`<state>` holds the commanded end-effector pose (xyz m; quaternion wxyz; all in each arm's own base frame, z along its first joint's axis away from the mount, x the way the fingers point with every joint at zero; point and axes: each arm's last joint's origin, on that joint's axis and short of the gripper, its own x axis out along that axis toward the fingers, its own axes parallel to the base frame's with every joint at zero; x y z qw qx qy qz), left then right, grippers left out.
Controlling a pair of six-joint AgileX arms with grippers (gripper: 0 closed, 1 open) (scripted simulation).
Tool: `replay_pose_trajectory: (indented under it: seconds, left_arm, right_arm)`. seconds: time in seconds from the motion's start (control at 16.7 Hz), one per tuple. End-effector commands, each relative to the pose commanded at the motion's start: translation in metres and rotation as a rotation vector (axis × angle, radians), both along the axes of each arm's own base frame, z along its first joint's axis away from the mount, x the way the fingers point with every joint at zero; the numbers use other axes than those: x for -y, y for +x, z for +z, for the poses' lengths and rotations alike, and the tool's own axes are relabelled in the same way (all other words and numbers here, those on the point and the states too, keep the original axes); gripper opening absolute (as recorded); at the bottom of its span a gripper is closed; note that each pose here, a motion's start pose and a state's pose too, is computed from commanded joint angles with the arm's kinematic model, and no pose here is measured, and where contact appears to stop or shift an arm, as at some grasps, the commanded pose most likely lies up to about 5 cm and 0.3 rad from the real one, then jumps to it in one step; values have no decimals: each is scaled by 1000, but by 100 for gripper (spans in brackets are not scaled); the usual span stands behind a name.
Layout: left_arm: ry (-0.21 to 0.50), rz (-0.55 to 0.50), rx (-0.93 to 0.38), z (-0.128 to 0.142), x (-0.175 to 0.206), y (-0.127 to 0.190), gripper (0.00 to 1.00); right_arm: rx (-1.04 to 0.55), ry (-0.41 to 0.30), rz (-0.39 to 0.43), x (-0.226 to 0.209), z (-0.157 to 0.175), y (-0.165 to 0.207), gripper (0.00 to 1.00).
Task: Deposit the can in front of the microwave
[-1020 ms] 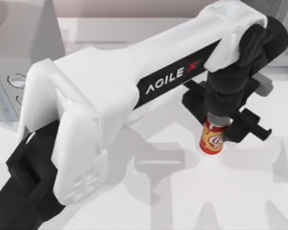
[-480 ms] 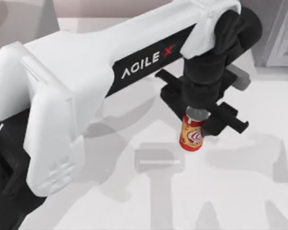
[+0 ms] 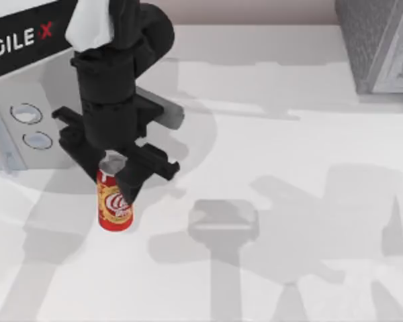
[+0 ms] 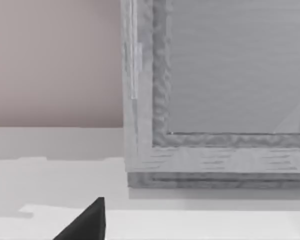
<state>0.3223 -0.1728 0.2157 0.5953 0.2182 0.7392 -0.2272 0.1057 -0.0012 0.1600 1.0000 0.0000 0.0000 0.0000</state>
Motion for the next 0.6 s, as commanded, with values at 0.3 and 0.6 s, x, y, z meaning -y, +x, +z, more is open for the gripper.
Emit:
replay_pose_trajectory:
  seconds: [0.3,0.6]
  left_arm:
    - [-23,193,-129,-16,-136,-39,0]
    - [-87,440,0,-22,-243,-83,0]
  right_arm:
    - [0,0,0,0,0,0,100]
    - [0,0,0,0,0,0,100]
